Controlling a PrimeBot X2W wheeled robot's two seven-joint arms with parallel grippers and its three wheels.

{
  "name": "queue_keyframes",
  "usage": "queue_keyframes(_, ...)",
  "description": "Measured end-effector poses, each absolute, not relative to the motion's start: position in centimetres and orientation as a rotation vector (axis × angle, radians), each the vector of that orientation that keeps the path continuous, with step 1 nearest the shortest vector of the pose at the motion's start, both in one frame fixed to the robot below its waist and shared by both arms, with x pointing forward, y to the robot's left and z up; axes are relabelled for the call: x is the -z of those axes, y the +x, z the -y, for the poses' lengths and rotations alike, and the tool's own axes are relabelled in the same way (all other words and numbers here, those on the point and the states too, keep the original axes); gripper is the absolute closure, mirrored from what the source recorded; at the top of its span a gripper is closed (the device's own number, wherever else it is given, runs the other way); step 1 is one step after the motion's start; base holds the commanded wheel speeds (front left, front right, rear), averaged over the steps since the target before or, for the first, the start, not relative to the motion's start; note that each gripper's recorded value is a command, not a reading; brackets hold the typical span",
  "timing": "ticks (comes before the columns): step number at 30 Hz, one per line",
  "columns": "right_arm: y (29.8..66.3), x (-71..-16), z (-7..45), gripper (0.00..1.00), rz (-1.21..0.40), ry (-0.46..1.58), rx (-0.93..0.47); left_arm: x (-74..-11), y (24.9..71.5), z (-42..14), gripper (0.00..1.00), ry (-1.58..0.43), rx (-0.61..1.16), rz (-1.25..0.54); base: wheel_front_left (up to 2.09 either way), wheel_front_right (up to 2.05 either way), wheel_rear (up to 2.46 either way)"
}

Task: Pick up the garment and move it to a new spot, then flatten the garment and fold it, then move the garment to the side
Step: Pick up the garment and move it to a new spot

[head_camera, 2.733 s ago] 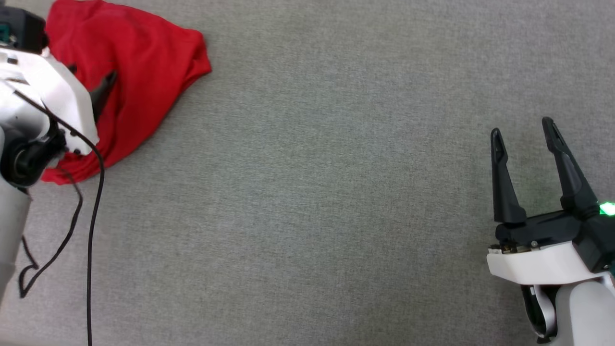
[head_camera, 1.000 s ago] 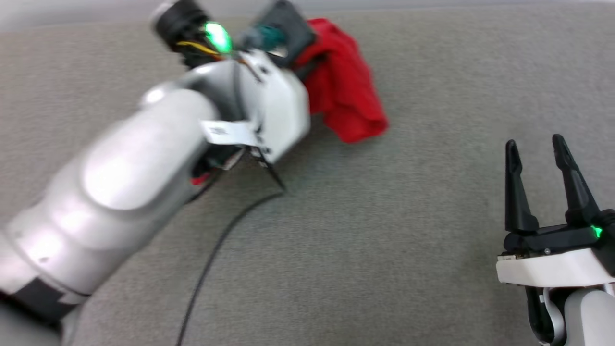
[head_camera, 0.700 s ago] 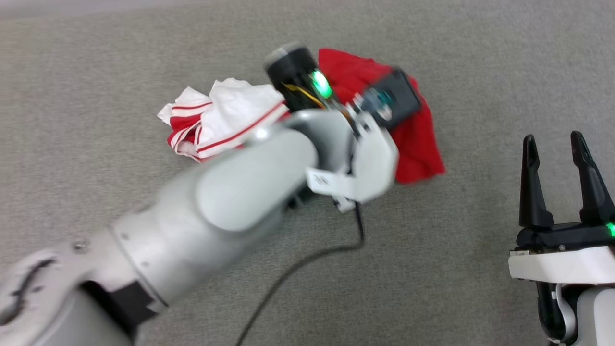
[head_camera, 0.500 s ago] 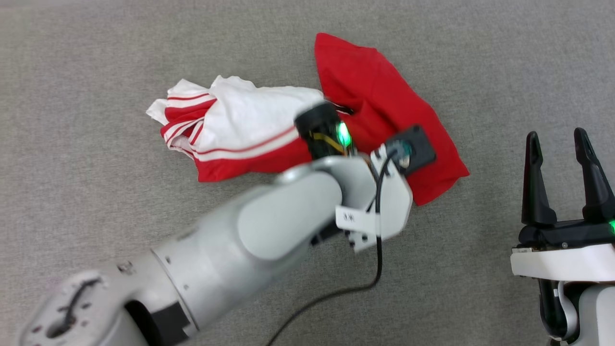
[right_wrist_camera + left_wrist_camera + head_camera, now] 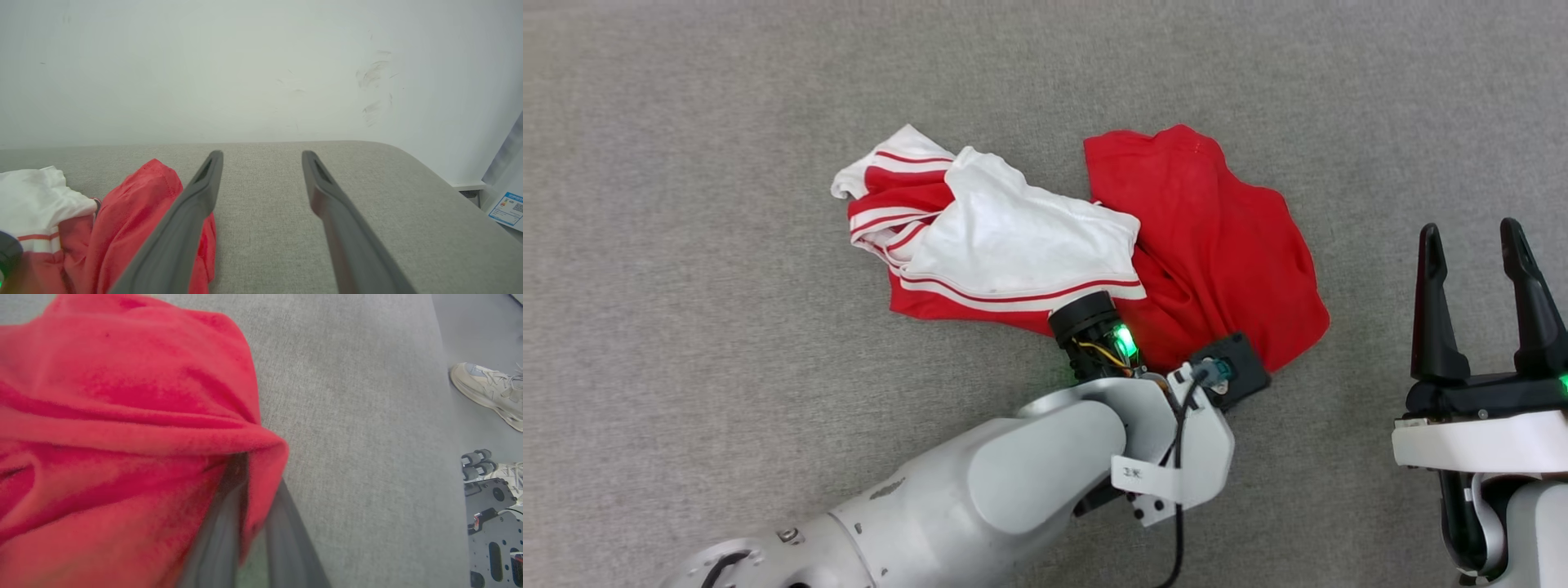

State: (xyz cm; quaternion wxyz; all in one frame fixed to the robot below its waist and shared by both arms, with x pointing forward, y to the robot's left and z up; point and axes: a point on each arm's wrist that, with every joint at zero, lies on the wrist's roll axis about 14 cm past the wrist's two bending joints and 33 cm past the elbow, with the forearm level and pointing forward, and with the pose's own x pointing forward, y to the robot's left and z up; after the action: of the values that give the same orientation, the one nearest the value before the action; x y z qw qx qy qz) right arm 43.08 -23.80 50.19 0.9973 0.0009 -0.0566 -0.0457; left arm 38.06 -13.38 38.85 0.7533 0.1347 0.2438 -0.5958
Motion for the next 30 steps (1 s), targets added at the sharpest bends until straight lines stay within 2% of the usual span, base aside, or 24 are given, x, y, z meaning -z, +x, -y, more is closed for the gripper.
queue_keyframes(8, 42.0, -51.0, 23.1, 0.00, 0.126, 0.001, 0.074, -44.7, 41.4, 13.3, 0.00, 0.188, 1.203, -0.262, 0.00, 0.00, 0.00)
queue_keyframes(15, 40.4, -51.6, 22.2, 0.00, 0.130, 0.006, 0.050, -51.1, 43.1, 11.7, 0.00, 0.076, 1.036, -0.028, 0.00, 0.00, 0.00)
queue_keyframes(24, 39.4, -52.2, 20.0, 0.00, 0.142, 0.026, -0.013, -55.3, 46.1, 2.3, 0.00, 0.041, 0.660, 0.112, 0.00, 0.00, 0.00)
queue_keyframes(30, 38.9, -52.7, 18.9, 0.00, 0.157, 0.038, -0.042, -56.5, 45.4, -4.9, 0.00, 0.033, 0.428, 0.169, 0.00, 0.00, 0.00)
